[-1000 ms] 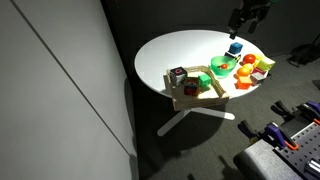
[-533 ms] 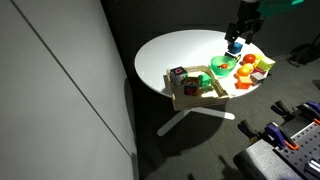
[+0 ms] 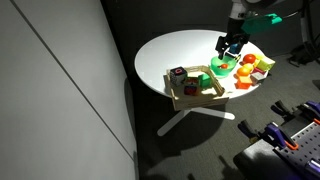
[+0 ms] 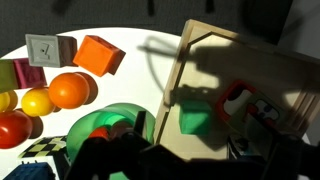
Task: Pick up the green block and put it in the green bowl
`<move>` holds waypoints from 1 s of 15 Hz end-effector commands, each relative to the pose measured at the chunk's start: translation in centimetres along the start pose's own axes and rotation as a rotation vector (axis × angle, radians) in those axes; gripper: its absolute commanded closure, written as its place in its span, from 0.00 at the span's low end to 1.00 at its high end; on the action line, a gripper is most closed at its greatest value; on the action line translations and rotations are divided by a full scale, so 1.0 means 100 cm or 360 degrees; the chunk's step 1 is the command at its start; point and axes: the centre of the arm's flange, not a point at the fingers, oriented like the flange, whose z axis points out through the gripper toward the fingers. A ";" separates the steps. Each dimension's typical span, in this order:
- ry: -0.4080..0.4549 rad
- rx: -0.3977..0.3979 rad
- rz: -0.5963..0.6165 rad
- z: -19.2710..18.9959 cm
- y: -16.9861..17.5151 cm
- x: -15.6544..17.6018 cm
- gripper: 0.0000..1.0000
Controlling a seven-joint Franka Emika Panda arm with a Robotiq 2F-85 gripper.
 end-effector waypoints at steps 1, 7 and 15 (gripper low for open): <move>0.0026 0.0016 0.0047 0.016 -0.010 0.024 0.00; 0.0052 0.0027 0.0037 0.046 -0.020 0.052 0.00; 0.0020 -0.0014 -0.0015 0.094 -0.039 0.077 0.00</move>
